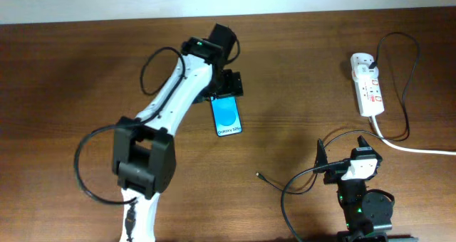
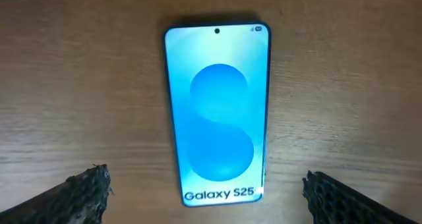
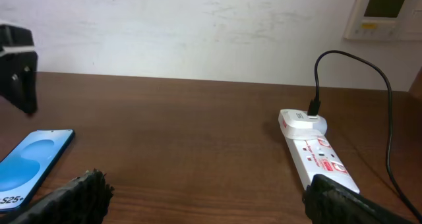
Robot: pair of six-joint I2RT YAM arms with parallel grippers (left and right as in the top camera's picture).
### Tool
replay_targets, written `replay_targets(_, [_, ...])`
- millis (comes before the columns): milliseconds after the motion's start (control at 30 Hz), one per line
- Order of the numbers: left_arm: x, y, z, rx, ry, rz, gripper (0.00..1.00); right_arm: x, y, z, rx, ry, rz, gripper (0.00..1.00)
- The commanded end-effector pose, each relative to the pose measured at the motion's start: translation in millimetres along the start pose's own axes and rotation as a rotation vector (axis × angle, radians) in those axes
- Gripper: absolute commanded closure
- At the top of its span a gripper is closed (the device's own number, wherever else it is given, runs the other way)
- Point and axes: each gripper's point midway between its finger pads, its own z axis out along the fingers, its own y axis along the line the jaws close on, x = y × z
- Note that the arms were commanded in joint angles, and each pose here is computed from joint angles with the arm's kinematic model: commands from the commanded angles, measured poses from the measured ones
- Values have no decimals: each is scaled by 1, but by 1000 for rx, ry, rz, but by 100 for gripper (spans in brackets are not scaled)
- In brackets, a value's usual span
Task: Plug charger to phone and switch on socket
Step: 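Move the left gripper over the Galaxy S25 phone and lower it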
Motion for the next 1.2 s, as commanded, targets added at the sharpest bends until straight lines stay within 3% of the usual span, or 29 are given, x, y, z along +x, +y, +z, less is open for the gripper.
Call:
replay_targets(0, [-3, -2, 11, 0, 6, -18, 1, 3, -1, 0, 6, 5, 6, 2])
replay_targets(200, [8, -18, 63, -32, 51, 10, 1, 3, -1, 0, 6, 5, 6, 2])
replay_targets(367, [1, -20, 64, -116, -40, -19, 1, 3, -1, 0, 6, 5, 6, 2])
replay_targets(933, [1, -8, 68, -81, 12, -53, 1, 3, -1, 0, 6, 5, 6, 2])
replay_targets(1167, [18, -5, 90, -65, 62, -54, 1, 3, -1, 0, 6, 5, 6, 2])
